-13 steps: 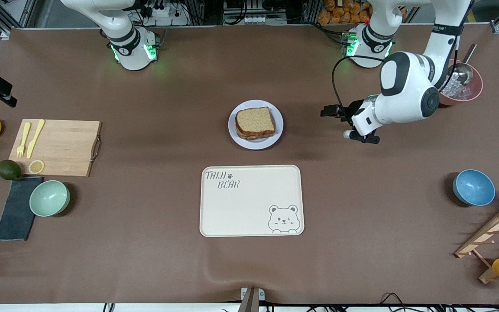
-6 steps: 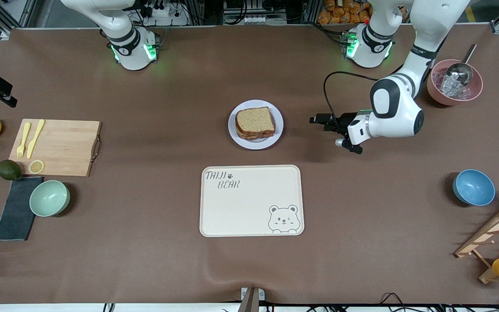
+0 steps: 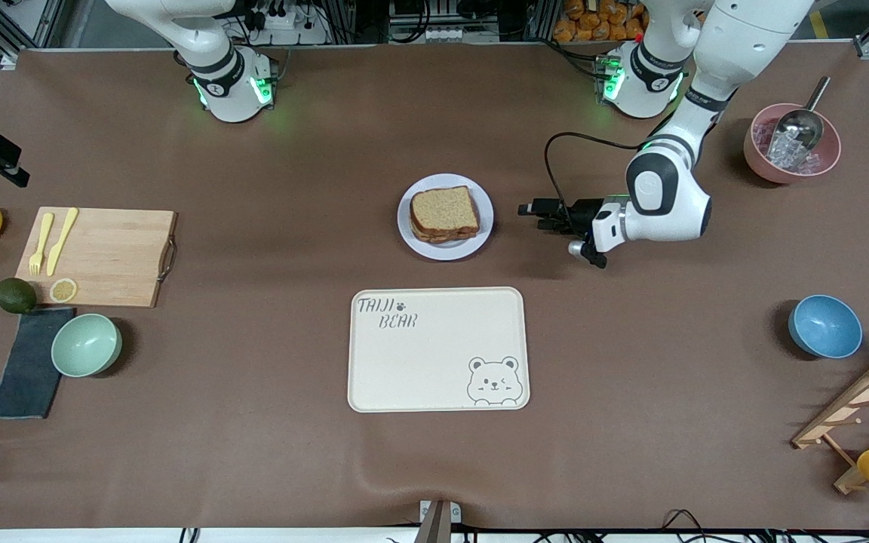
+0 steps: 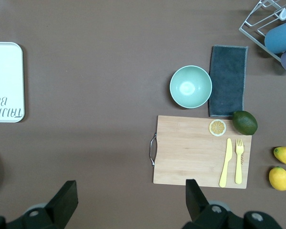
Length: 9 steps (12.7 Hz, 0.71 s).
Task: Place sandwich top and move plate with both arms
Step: 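Move the left gripper to the rim of the white plate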
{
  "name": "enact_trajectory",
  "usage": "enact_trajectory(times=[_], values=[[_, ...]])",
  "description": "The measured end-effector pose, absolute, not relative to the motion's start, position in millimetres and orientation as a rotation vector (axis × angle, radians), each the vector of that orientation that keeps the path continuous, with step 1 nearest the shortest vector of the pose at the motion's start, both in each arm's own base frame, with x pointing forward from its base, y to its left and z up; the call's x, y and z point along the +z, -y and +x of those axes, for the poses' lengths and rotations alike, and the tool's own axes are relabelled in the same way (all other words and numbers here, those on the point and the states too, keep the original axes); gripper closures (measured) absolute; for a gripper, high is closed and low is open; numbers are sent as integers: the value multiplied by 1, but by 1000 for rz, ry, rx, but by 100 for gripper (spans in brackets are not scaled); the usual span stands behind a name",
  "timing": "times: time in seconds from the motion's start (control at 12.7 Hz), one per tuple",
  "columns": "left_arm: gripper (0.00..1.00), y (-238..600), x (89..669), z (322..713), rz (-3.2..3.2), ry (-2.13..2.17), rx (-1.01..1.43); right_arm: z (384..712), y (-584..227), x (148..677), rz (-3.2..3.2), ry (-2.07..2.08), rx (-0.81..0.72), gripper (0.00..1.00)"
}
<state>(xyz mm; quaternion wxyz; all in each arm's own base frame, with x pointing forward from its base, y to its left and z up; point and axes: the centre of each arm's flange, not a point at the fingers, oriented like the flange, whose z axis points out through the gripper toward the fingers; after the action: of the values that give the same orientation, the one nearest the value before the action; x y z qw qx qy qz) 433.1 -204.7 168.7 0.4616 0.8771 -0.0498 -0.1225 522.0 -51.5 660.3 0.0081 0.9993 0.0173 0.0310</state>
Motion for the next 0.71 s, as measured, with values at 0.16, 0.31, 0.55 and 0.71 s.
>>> enact_trajectory(times=[0.16, 0.31, 0.55, 0.71], values=[[0, 210, 157, 428, 2122, 126, -271, 522, 51, 661, 3123, -54, 101, 0], [0, 210, 138, 422, 2090, 138, -241, 523, 51, 661, 3123, -54, 105, 0], [2, 219, 124, 414, 2050, 110, -220, 526, 43, 657, 3123, -79, 94, 0], [4, 234, 127, 410, 2016, 73, -210, 529, 38, 653, 3123, -96, 83, 0]])
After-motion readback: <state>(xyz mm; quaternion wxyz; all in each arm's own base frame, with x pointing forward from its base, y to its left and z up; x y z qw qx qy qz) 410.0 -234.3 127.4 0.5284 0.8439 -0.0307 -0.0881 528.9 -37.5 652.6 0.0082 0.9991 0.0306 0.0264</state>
